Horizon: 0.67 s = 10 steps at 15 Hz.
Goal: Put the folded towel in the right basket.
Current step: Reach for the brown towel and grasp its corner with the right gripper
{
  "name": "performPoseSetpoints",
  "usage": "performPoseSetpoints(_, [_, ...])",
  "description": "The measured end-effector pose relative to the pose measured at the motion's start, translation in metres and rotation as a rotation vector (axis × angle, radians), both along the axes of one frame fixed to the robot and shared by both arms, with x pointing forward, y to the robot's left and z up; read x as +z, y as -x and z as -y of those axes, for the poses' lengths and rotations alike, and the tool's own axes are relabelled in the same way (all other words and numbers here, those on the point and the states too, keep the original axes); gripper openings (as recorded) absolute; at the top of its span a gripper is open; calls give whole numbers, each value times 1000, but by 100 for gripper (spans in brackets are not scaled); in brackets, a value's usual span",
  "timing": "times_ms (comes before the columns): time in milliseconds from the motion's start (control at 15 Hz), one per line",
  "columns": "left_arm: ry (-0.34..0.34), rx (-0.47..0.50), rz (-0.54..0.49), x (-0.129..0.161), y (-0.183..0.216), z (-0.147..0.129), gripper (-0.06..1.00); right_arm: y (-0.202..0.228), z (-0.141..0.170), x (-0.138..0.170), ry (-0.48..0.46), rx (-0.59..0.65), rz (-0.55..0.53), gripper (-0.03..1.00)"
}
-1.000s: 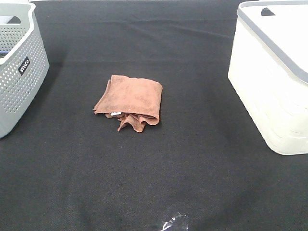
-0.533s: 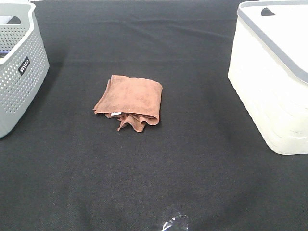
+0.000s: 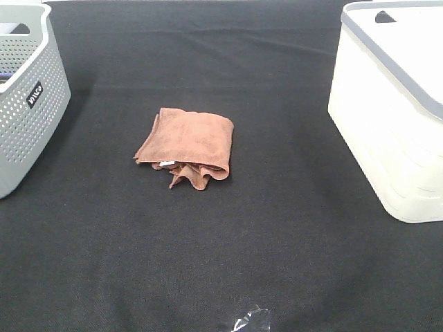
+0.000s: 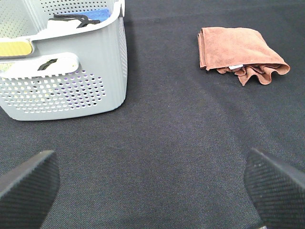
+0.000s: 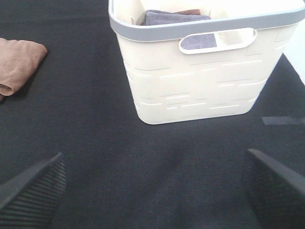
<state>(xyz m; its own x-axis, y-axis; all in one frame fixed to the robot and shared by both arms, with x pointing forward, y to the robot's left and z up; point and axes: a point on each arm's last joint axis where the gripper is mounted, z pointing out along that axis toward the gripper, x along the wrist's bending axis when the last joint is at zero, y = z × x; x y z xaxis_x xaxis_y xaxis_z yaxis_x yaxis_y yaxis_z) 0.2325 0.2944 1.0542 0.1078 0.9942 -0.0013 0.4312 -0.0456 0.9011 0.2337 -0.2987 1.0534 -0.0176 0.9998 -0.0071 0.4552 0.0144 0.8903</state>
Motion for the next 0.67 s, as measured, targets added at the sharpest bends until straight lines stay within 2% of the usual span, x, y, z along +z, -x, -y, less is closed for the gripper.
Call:
performPoseSetpoints(67, [0,0,0,0,0,0,98,-3,1,2,7,-4,-17,96])
performPoseSetpoints(200, [0,0,0,0,0,0,98,-25,-1,29,0,5,-131,96])
performPoseSetpoints(267, [0,0,0,0,0,0,98,-25,-1,29,0,5,-131,96])
performPoseSetpoints(333, [0,0,0,0,0,0,98,-39,-2,44,-8,12,-222,96])
performPoseSetpoints(400, [0,0,0,0,0,0,98,-56,-4,63,-31,23,-304,96])
performPoseSetpoints(533, [0,0,0,0,0,0,98,-114,-12,107,-108,60,-389,96])
performPoseSetpoints(667, [0,0,0,0,0,0,98,-151,-18,135,-159,93,-382,96])
